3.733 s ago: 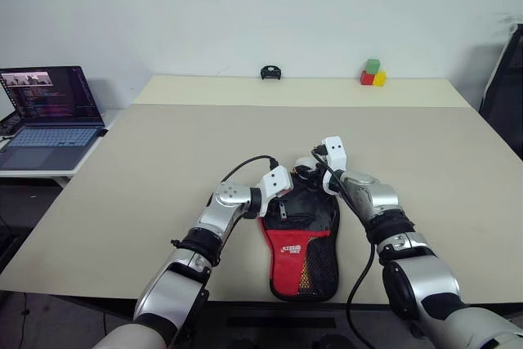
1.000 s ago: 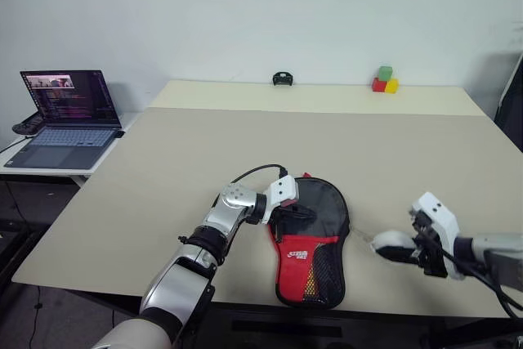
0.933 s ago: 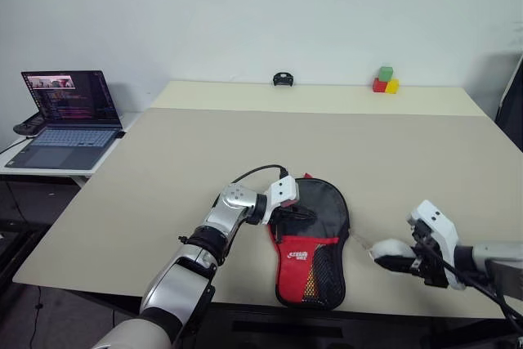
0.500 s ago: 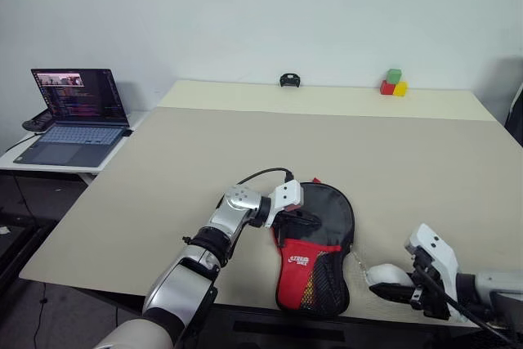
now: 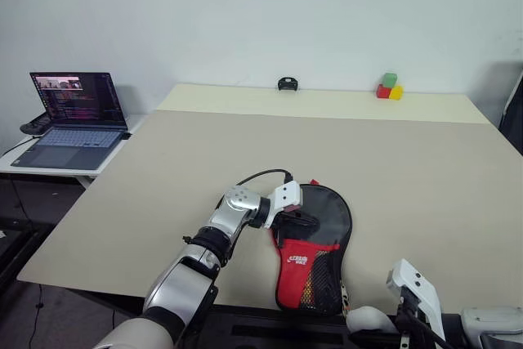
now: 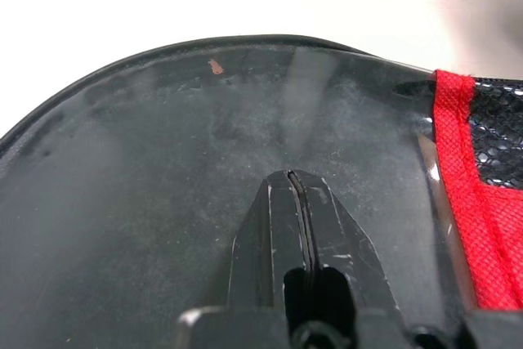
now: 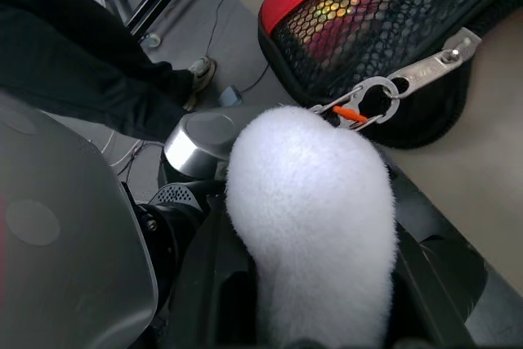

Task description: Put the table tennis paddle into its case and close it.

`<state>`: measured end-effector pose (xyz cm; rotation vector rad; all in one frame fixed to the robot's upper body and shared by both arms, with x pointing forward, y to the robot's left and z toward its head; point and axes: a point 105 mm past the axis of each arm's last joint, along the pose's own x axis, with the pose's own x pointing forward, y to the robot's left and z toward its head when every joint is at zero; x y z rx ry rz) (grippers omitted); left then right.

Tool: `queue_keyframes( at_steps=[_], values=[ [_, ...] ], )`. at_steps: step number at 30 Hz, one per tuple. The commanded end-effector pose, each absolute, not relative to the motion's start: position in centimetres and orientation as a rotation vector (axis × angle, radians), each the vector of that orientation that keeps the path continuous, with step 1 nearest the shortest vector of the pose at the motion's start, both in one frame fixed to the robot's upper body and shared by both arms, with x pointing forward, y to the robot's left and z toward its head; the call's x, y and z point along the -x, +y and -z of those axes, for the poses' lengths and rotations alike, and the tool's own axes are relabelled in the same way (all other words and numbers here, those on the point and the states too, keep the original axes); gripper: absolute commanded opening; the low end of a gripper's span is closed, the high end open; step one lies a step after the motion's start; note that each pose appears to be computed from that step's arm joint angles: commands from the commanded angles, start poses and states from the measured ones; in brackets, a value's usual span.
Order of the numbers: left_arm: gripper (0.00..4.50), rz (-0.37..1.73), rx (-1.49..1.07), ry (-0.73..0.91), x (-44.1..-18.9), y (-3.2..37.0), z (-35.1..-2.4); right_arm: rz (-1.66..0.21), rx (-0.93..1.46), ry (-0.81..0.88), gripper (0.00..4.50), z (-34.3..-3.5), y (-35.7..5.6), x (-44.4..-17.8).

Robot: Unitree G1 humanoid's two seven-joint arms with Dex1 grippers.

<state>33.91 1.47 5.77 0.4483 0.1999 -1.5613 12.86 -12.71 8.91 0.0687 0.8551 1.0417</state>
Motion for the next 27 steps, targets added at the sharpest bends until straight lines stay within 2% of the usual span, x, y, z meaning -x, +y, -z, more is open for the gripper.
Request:
queue_keyframes(
  at_steps=[1, 14, 21, 25, 27],
  values=[
    [0.0, 1.609, -0.48, 0.534, -30.8, 3.7, 1.0, -1.205, -0.129, 0.855, 0.83, -9.9, -10.5, -10.2],
    [0.0, 1.653, -0.5, 0.519, -30.7, 2.4, 0.6, -1.226, -0.278, 0.902, 0.82, -8.7, -7.7, -7.4],
    [0.0, 1.655, -0.509, 0.513, -30.9, 2.0, 0.3, -1.23, -0.285, 0.863, 0.81, -8.9, -6.6, -7.6],
    [0.0, 1.646, -0.507, 0.507, -31.0, 2.1, 0.3, -1.189, -0.226, 0.821, 0.81, -8.9, -6.7, -8.9],
    [0.0, 1.638, -0.504, 0.505, -31.0, 2.0, 0.3, -1.17, -0.21, 0.799, 1.55, -9.1, -7.0, -9.7]
  ],
)
